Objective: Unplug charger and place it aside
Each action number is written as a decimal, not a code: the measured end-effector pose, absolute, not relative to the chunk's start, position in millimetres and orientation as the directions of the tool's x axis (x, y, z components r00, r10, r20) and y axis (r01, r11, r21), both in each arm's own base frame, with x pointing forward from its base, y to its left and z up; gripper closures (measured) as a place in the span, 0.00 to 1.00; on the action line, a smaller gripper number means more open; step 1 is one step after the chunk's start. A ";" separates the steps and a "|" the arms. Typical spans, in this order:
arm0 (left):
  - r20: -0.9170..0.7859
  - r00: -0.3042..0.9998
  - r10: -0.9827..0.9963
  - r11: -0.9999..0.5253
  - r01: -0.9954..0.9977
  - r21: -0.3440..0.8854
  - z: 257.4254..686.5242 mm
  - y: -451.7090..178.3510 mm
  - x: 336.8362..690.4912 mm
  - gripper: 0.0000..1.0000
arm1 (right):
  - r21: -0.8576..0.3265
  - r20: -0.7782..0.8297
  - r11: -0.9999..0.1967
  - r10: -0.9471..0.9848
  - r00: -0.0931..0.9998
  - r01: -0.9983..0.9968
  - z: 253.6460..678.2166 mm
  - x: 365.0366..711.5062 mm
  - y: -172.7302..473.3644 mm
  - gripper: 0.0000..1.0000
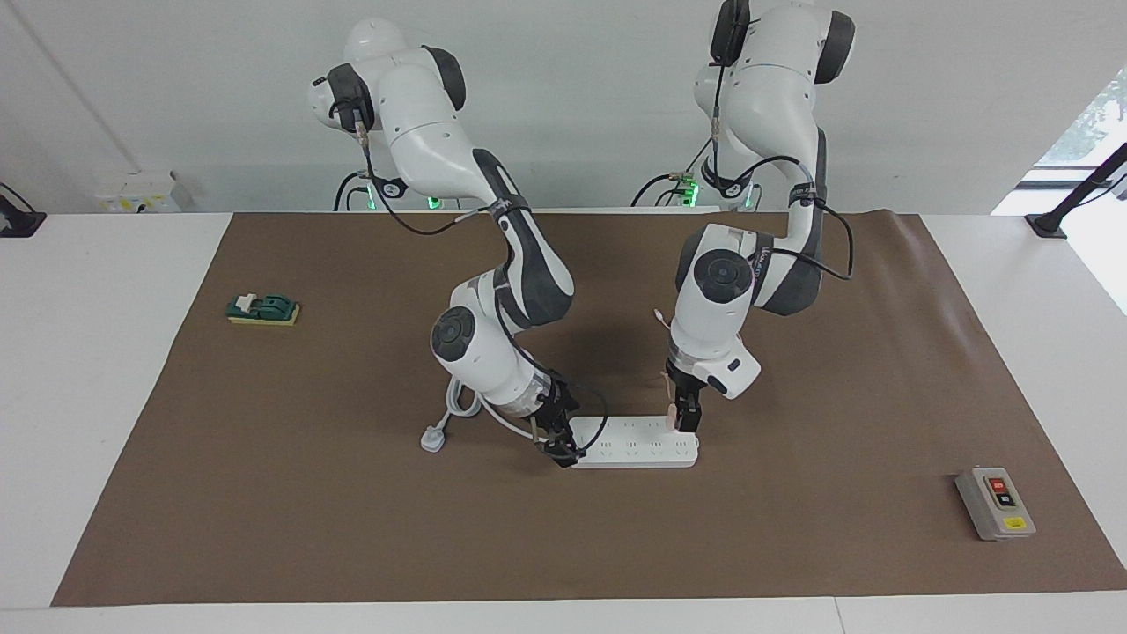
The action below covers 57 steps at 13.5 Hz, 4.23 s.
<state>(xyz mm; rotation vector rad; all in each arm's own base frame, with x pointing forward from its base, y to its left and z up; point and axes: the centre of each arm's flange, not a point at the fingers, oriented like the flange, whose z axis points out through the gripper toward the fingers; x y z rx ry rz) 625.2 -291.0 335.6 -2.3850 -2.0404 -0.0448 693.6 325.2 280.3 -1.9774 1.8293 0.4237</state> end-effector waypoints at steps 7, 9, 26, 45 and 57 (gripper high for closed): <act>0.022 0.148 0.989 -0.149 0.988 0.035 336.6 -292.0 637.1 0.04 | -0.093 -0.491 -0.053 -0.866 0.092 -0.994 279.3 702.0 325.1 0.00; 0.026 0.151 0.988 -0.152 0.988 0.038 337.1 -292.0 637.9 0.09 | -0.092 -0.491 -0.053 -0.866 0.092 -0.994 279.1 702.1 325.1 0.00; 0.063 0.176 0.982 -0.181 0.980 0.077 338.5 -290.8 641.9 0.69 | -0.075 -0.498 -0.051 -0.863 0.082 -0.996 276.4 702.0 323.6 0.09; 0.087 0.238 0.967 -0.238 0.971 -0.017 420.6 -271.2 648.8 0.69 | -0.073 -0.500 -0.050 -0.863 0.080 -0.996 276.0 702.0 323.4 0.09; 0.007 0.714 0.700 -0.714 0.700 -0.028 458.8 -202.3 641.6 0.69 | -0.181 -0.396 -0.141 -0.895 0.203 -0.973 354.2 707.9 310.0 0.00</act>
